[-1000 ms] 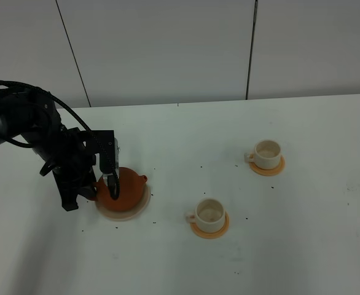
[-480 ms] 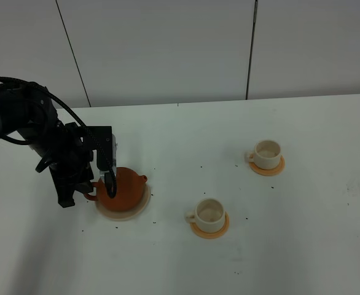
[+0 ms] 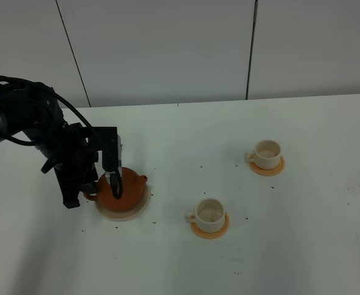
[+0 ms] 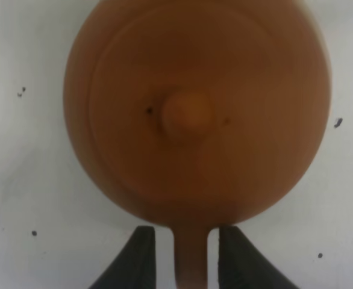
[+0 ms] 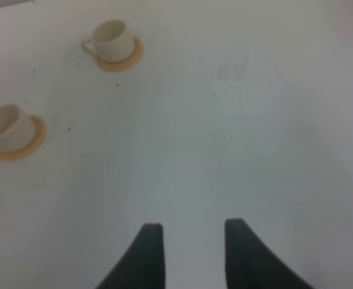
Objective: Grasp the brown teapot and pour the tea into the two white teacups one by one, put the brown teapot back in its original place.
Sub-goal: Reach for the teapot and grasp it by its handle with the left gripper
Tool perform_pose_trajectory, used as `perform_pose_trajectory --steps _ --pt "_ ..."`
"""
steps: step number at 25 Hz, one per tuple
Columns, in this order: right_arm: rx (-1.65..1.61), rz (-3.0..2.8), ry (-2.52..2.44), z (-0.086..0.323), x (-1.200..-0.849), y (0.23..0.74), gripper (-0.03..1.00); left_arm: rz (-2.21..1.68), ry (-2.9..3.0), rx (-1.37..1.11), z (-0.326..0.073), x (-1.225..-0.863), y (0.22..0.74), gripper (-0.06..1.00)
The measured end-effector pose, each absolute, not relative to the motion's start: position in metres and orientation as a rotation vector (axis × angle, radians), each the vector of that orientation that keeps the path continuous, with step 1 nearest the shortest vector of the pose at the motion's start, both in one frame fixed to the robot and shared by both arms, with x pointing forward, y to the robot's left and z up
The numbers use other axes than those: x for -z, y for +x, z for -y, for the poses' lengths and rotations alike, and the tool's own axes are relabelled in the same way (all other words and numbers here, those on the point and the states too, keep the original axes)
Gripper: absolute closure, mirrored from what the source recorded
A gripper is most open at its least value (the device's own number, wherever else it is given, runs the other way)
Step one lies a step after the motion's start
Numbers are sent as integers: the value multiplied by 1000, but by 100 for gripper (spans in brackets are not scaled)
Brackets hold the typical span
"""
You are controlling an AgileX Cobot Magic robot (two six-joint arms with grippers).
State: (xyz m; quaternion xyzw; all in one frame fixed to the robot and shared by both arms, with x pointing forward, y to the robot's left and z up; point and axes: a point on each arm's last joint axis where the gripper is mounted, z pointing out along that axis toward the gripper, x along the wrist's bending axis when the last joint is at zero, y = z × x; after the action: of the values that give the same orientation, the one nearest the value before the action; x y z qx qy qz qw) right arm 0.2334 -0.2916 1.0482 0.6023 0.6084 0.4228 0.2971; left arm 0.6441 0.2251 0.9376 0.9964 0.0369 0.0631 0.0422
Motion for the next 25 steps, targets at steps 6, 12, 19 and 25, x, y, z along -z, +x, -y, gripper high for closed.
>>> perform_pose_trajectory --steps 6,12,19,25 --pt "-1124 -1617 1601 292 -1048 233 73 -112 3049 -201 -224 -938 644 62" --pt "-1125 -1618 1601 292 -1048 233 73 -114 3049 -201 -224 -938 644 62" --pt "-1126 -1618 1602 291 -1048 233 73 -132 3054 -194 -224 -938 644 62" --pt "-1126 -1618 1602 291 -1048 233 73 -121 3119 -195 -223 -938 642 62"
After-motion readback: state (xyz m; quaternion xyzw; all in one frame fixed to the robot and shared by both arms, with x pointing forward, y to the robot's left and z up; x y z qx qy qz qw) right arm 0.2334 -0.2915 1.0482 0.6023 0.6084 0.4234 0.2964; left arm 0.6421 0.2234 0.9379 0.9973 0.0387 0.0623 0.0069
